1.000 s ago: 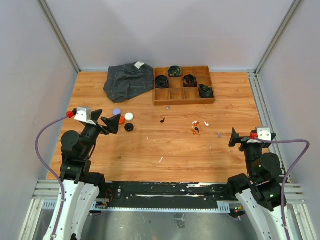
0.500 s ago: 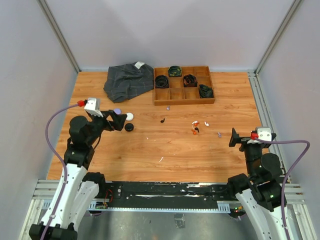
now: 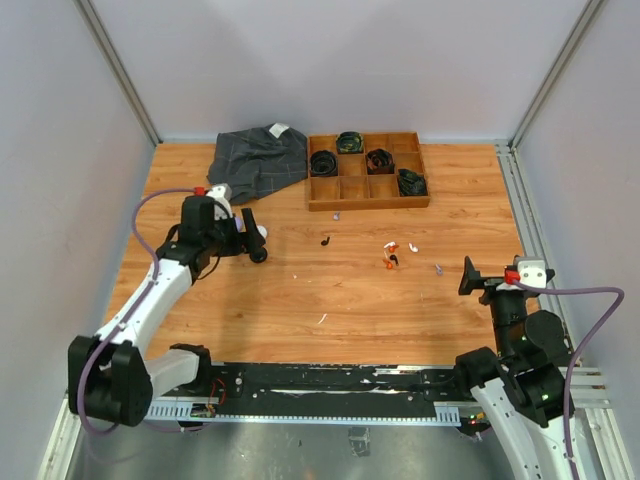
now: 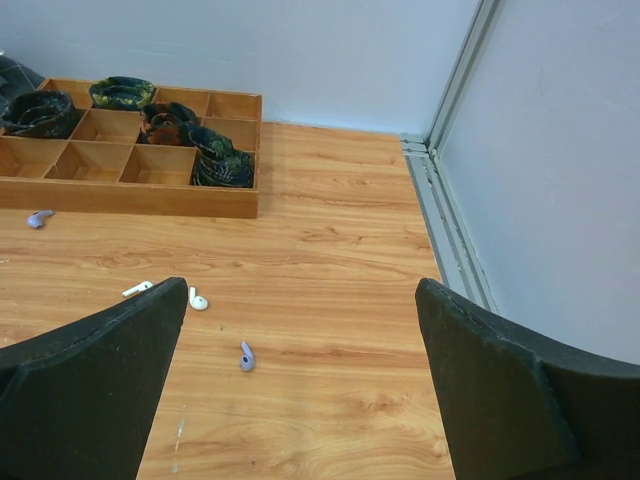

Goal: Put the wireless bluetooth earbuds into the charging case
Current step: Pick up the charging case at the center of the board.

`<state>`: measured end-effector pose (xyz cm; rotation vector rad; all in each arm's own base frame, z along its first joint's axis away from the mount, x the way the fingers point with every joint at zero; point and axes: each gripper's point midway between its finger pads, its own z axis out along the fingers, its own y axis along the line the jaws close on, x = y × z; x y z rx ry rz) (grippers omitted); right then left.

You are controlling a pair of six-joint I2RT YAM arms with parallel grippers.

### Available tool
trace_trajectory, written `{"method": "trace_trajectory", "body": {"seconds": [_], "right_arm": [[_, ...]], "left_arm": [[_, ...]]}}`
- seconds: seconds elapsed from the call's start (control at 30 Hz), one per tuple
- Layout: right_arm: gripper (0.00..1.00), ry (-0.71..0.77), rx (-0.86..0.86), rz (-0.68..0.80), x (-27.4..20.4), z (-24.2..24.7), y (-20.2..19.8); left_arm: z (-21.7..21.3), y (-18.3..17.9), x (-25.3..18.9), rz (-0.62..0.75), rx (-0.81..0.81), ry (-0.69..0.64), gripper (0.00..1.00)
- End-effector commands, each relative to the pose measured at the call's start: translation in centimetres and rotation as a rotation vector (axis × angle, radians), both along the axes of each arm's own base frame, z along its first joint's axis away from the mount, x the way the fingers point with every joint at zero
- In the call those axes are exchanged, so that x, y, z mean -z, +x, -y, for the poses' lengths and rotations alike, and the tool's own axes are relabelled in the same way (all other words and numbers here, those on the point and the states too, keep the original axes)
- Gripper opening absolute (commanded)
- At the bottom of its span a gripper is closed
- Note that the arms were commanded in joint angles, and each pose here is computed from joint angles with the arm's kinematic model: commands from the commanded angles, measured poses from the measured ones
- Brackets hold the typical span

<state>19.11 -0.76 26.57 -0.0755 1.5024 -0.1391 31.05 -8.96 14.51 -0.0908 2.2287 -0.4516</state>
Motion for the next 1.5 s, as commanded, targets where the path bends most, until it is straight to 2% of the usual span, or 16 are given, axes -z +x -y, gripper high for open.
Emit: {"method": "trace_trajectory", "body": {"seconds": [0.0,0.17,0.5,0.73,0.97,1.3,1.47], "right_arm": [[0.99,0.021,-0.013,0.033,-0.4,-0.2,0.1],[0.99,0.023,-0.019,0.038,-0.5,-0.3,0.0],[0.99,0.021,-0.030,0.039,-0.5,-0.5,0.1],[0.99,0.023,-0.043,0.042,-0.4,-0.8,0.2],[0.99,0.023,-0.067,0.047,-0.5,-1.2,0.2],[0.99,0.020,-0.085,0.046,-0.4,-1.6,0.2],[0.99,0.016,-0.110,0.046,-0.5,-2.0,0.2]], "left_arm": [[1.4,0.6,1.2,-0.053,0.085,0.109,0.94],[2.8,1.4,3.9,-0.117,0.216,0.281,0.94],[1.3,2.7,7.8,-0.268,0.335,0.487,0.93],[1.5,2.2,9.9,-0.355,0.398,0.499,0.83],[1.4,2.7,10.8,-0.377,0.399,0.519,0.77],[1.0,2.6,13.4,-0.466,0.421,0.549,0.73],[1.4,2.2,13.4,-0.478,0.437,0.526,0.64]]}}
